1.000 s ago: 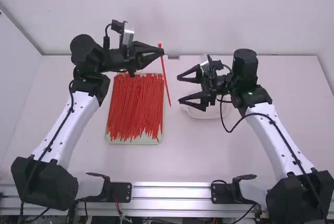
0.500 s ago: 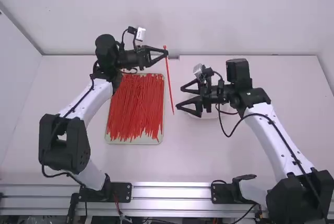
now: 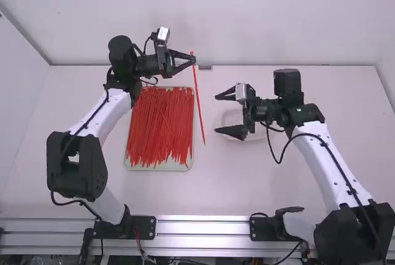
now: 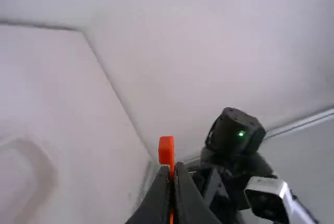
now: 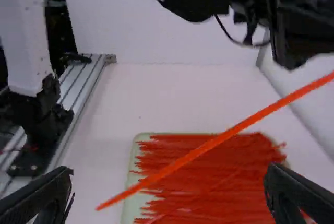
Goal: Fasten the cable tie
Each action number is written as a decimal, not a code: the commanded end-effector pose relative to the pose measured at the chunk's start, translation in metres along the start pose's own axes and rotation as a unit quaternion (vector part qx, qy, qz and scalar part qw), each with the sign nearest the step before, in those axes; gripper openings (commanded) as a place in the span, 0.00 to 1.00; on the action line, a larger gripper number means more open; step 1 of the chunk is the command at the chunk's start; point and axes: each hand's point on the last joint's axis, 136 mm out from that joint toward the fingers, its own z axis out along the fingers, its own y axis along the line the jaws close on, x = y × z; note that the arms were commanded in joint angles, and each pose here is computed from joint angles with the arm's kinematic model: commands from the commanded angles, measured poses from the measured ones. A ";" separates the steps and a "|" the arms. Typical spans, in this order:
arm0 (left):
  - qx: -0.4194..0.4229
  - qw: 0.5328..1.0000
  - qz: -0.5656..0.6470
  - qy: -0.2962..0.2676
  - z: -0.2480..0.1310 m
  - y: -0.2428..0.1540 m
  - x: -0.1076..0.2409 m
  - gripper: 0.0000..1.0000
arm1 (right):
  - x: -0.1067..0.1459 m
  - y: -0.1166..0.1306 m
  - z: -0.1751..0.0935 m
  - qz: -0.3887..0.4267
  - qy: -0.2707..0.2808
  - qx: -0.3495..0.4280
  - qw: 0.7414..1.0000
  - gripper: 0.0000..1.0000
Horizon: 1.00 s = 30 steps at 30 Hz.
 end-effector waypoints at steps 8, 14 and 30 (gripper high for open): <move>0.009 0.982 -0.185 0.028 0.003 -0.014 0.006 0.02 | -0.037 0.014 -0.018 -0.258 -0.097 -0.023 0.961 0.98; 0.005 0.972 -0.235 0.018 0.010 -0.012 0.006 0.02 | -0.039 0.023 -0.005 -0.419 -0.108 -0.026 0.901 0.98; -0.001 0.966 -0.255 0.030 0.019 -0.009 0.014 0.02 | -0.050 0.058 0.028 -0.533 -0.161 -0.073 0.827 0.69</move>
